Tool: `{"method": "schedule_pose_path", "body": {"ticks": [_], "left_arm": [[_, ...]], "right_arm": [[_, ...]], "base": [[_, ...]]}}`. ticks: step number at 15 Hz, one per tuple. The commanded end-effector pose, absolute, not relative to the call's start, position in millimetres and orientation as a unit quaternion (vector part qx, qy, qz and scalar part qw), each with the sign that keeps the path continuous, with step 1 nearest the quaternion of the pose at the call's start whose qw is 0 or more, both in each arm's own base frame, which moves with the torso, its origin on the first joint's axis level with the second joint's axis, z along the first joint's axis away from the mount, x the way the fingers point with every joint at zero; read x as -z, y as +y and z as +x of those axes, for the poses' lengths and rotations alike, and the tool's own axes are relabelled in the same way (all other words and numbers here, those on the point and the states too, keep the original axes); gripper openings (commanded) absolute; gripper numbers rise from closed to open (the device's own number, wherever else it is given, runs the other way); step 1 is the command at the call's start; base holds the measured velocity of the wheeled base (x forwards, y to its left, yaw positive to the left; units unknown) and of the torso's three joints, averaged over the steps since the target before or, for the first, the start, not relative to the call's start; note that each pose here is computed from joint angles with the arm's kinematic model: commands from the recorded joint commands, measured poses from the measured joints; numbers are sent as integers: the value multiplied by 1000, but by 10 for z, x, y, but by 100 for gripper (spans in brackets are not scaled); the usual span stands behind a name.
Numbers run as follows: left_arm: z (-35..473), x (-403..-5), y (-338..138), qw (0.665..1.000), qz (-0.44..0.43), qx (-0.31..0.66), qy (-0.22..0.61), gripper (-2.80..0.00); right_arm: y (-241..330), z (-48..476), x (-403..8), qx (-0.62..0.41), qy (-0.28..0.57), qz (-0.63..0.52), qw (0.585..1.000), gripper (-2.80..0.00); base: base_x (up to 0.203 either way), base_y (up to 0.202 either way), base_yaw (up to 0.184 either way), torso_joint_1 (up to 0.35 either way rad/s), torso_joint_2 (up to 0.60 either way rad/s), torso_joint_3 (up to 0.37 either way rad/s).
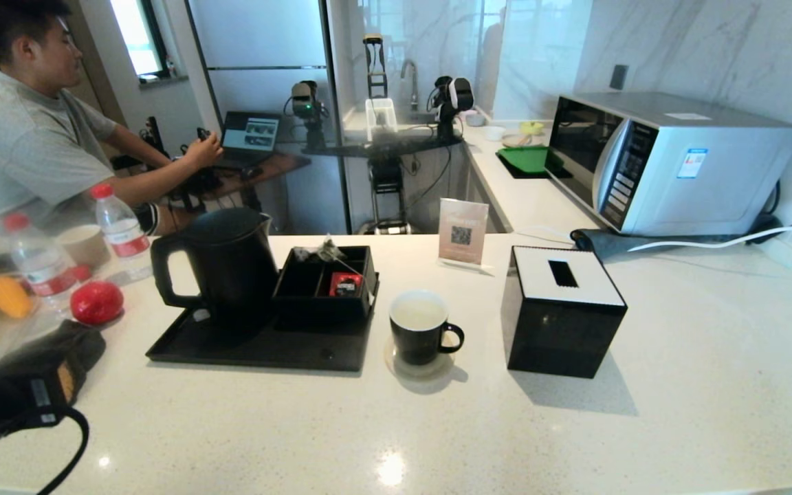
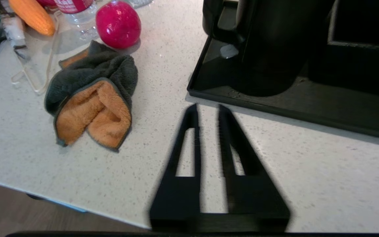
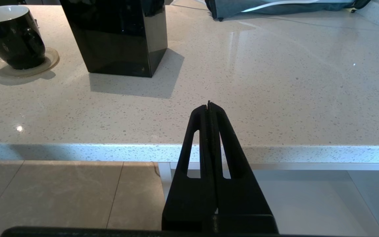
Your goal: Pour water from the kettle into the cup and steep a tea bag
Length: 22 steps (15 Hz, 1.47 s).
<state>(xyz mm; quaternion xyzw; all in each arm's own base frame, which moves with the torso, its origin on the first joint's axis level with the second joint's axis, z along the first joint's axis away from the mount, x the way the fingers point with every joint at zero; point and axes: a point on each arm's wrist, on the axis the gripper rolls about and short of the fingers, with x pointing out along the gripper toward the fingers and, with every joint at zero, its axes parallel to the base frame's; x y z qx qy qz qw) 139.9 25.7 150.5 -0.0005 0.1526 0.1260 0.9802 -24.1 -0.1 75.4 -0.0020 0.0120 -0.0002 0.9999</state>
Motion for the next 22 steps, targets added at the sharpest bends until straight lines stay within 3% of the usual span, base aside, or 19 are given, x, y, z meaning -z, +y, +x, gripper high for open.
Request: {"method": "schedule_pose_path", "body": {"ticks": [1,10,22], "left_arm": [[1656,-1214,311,972,-1,-128,197,0],[2378,-655,440,979,20,-149,139,0],[3030,-706,567,984,35,-164,53,0]], "right_arm": [[-1,-240,-755,0,13,-2,1000,-280],[-1,-239,-751,0,14,-2,1000,-280],[-1,-240,-756,0,13,-2,1000,-280]], "base": [[0,0,0,0,0,0],[0,0,0,0,0,0],[0,0,0,0,0,0]]}}
